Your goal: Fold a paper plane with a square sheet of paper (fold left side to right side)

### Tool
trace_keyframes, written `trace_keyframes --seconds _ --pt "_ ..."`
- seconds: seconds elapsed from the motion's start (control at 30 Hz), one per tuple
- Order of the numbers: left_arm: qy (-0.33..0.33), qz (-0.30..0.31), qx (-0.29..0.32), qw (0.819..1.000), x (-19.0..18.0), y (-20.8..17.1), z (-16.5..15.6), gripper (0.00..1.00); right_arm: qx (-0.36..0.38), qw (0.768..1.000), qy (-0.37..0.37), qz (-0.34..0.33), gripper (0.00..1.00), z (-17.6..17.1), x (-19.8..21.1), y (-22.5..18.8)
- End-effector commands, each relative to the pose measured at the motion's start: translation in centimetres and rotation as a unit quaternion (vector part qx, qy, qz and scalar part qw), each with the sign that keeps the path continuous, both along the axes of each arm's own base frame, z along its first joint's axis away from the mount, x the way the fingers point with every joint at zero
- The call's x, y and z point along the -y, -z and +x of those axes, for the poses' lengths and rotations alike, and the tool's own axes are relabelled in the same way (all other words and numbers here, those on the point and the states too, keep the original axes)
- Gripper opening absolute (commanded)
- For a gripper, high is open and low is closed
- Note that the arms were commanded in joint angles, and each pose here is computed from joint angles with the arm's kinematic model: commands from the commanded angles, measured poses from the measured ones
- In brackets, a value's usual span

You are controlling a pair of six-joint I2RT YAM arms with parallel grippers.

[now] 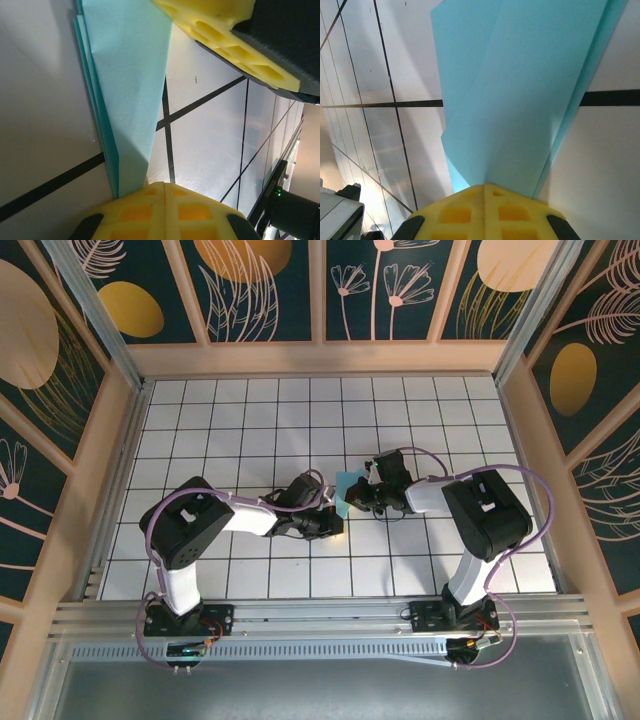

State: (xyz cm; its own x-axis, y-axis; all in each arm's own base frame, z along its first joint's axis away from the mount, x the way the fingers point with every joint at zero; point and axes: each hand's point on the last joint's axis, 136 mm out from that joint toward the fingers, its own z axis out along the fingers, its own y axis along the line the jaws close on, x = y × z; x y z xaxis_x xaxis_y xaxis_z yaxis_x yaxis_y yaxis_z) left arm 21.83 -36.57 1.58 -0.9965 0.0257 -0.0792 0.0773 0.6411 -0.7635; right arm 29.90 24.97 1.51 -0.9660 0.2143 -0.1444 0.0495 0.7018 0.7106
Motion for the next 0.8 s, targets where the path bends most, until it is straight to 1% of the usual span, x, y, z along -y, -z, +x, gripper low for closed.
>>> trace_keyframes --seconds 0.0,0.23,0.5,0.6,0.7,0.73,0.77 --pt "0.010 0.008 -0.022 1.000 0.0 0.9 -1.4 0.01 -0.077 0.994 0.007 -0.080 0.00 -3.3 2.4 5.1" --pt "0.014 0.009 -0.024 1.000 0.3 0.9 -2.0 0.00 -0.078 0.994 0.006 -0.081 0.00 -3.3 2.5 5.1" --pt "0.015 0.026 -0.022 0.999 -0.3 1.0 -2.9 0.00 -0.080 0.993 0.005 -0.082 0.00 -3.3 2.4 5.3" --pt "0.010 0.006 -0.005 1.000 -0.1 -0.9 -2.5 0.00 -0.078 0.994 0.005 -0.081 0.00 -3.2 2.3 5.1" --pt "0.001 -0.019 0.016 1.000 0.1 -3.6 -1.3 0.00 -0.079 0.994 0.005 -0.082 0.00 -3.3 2.4 5.1" --pt "-0.002 -0.022 0.018 1.000 0.0 -3.9 -0.9 0.00 -0.079 0.993 0.004 -0.082 0.00 -3.3 2.4 5.2" --pt "-0.006 -0.038 0.031 0.999 0.0 -5.6 -0.4 0.00 -0.079 0.993 0.005 -0.082 0.00 -3.3 2.4 5.2"
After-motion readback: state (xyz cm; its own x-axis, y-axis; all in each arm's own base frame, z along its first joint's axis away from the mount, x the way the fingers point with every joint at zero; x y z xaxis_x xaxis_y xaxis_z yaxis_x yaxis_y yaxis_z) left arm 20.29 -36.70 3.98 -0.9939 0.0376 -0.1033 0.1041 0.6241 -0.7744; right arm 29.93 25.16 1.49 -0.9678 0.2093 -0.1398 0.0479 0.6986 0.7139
